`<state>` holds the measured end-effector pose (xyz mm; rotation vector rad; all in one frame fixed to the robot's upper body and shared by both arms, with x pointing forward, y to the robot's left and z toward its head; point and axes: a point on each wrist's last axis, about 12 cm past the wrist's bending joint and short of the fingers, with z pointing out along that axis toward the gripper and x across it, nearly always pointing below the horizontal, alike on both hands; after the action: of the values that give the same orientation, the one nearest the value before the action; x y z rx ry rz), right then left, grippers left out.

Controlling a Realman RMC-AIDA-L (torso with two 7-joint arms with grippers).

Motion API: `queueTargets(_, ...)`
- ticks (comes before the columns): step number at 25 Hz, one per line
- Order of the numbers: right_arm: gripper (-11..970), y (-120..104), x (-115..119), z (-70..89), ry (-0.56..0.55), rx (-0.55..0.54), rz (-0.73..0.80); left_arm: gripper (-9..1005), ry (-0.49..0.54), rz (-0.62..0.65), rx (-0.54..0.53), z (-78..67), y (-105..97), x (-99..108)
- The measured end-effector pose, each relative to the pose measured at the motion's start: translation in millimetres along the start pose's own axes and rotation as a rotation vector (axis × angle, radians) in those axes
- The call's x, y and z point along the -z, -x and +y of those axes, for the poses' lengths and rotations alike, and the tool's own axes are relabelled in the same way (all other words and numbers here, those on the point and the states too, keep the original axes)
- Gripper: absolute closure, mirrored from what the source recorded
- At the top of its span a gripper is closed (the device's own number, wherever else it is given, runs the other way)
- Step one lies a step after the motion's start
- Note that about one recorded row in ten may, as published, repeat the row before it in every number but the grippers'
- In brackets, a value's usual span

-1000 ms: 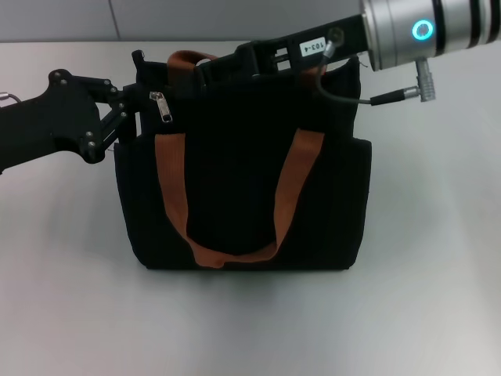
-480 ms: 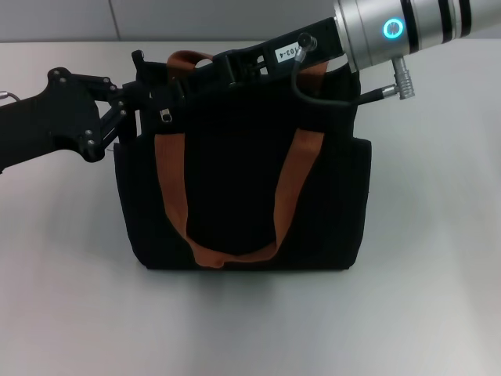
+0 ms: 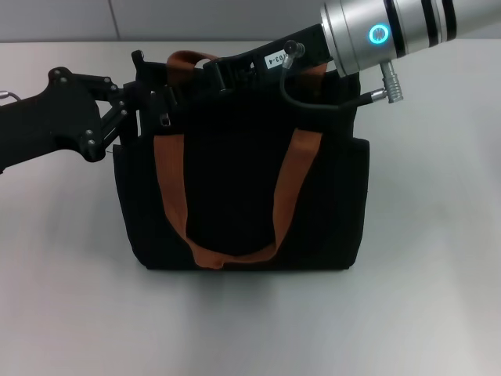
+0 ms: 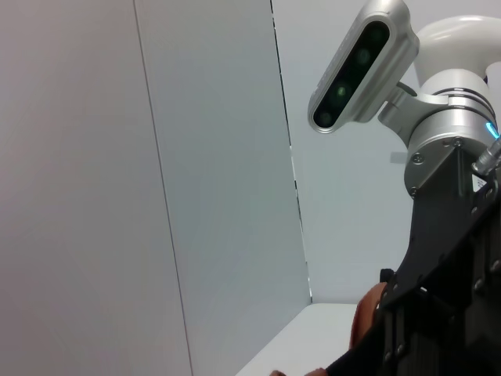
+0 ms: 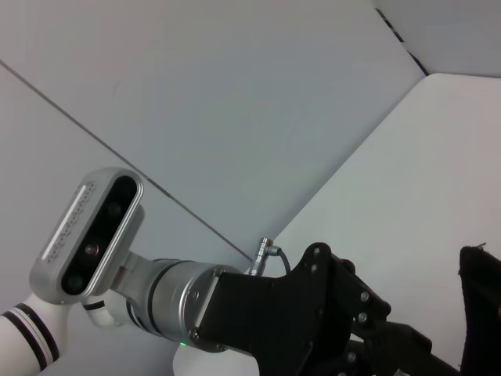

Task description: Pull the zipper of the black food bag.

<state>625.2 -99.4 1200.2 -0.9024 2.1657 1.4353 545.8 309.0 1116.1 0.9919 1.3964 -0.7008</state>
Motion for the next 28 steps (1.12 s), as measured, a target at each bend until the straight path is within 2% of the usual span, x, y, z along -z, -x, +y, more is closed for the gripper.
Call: queueTargets(28,488,1.7,1.8,0.2,-0.028,-0.004,0.018,957,0.001,-0.012,-0.001,2.7,3.5,-0.3)
